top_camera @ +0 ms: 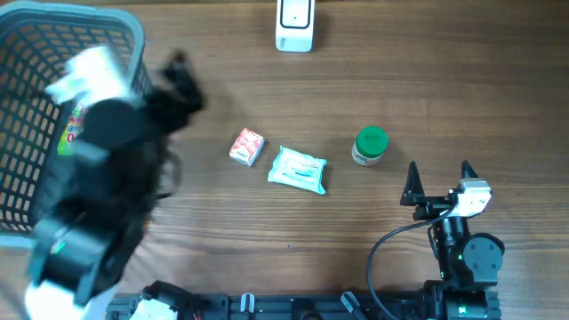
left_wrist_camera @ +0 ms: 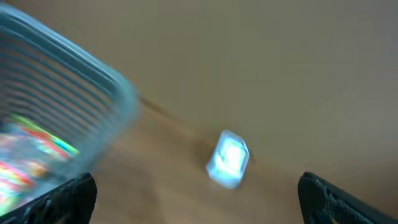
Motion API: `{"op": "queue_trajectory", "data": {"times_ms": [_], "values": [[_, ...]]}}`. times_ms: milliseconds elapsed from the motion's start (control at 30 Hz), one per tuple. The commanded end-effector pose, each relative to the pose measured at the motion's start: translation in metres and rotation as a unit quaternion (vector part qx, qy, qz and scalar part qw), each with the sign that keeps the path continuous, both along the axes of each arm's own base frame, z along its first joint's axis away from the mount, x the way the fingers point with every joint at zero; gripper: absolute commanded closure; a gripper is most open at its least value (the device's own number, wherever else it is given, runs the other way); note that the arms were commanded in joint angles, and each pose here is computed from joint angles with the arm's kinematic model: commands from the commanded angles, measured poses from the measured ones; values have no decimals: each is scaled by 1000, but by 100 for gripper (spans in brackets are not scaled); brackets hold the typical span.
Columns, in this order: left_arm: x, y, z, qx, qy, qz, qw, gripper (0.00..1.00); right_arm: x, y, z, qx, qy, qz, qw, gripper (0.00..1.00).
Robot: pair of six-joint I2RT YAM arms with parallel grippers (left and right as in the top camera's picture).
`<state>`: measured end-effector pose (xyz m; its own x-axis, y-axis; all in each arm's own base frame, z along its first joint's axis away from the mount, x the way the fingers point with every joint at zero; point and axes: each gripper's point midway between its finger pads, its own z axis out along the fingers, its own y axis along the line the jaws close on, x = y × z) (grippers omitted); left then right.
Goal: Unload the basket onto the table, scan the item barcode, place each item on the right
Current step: 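Grasp the pink Kleenex pack and place it on the table, then reach into the basket and grasp the Haribo candy bag with left gripper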
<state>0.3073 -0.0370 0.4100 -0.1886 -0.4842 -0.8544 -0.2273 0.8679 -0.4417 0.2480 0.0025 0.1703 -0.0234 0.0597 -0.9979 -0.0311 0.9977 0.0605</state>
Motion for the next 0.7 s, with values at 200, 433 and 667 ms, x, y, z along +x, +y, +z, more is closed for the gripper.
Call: {"op": "queue_trajectory", "data": {"times_ms": [200,433,667], "values": [[0,177,-87,-191,121,195,954,0,0,-1,1,-3,-3,-5,1000,0],[31,237,-228,-304,284,231,879,0,0,-1,1,-3,-3,-5,1000,0],[71,232,-332,-326,366,217,844,0,0,-1,1,-2,-3,-5,1000,0]]}}
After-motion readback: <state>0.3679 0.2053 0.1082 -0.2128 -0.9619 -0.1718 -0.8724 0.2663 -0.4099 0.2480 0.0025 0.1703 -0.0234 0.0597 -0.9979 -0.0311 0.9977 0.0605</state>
